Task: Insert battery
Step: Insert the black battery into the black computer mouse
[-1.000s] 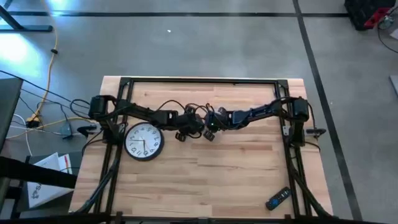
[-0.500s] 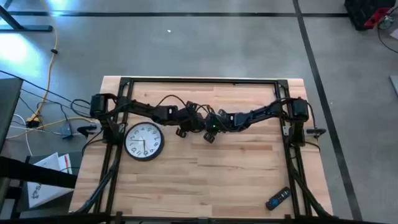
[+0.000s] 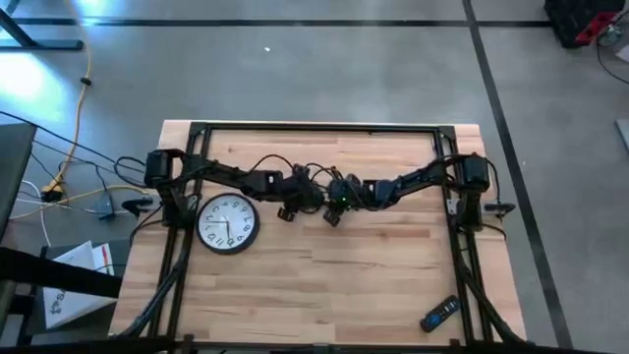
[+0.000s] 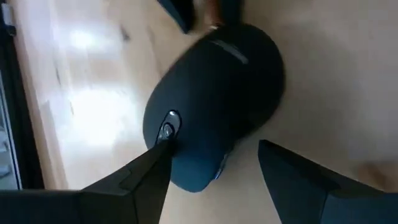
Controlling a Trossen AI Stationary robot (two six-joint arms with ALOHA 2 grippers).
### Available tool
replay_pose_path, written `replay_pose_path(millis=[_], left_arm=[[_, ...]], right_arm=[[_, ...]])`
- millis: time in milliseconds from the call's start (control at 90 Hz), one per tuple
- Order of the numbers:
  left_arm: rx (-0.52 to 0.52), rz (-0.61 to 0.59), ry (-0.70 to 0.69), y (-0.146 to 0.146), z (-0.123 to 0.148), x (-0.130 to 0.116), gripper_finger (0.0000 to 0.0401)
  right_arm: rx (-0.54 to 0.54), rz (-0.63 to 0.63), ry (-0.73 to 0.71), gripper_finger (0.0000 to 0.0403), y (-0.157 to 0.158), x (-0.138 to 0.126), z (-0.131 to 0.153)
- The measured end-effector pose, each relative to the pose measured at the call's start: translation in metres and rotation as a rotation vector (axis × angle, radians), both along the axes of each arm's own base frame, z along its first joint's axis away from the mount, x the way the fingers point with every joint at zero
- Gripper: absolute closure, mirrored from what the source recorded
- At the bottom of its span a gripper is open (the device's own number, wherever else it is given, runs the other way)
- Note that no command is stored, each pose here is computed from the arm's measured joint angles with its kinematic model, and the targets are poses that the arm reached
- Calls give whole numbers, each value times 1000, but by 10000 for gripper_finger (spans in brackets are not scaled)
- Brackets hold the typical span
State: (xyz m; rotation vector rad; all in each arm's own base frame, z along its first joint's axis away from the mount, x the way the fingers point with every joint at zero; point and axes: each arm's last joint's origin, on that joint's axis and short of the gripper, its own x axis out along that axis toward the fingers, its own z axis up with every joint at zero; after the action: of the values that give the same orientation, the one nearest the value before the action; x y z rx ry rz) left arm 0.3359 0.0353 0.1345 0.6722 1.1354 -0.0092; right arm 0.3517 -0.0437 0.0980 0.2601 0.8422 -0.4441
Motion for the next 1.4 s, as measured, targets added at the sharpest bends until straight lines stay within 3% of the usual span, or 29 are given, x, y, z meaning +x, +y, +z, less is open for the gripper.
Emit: replay_pose_path(millis=[333, 533, 800, 944, 1133, 1222, 1400], left_arm=[[-55, -15, 114, -33, 17, 4, 181], [-170, 29, 48, -34, 27, 12, 176], [-300, 255, -14, -17, 39, 4, 147], [-422, 346, -64, -22, 38, -5, 142], [-500, 409, -192, -36, 30, -5, 142], [-483, 434, -223, -44, 27, -7, 142], [-307, 531, -302, -58, 20, -15, 142]], right_arm=[[-26, 20, 23, 292, -1, -1, 0], [-23, 6, 22, 292, -1, -2, 0], [-11, 7, 29, 292, -1, -2, -1], [-11, 8, 31, 292, -1, -2, -1], [-6, 10, 28, 292, -1, -2, -1], [-2, 6, 26, 293, -1, -2, -1], [1, 4, 24, 292, -1, -2, -1]])
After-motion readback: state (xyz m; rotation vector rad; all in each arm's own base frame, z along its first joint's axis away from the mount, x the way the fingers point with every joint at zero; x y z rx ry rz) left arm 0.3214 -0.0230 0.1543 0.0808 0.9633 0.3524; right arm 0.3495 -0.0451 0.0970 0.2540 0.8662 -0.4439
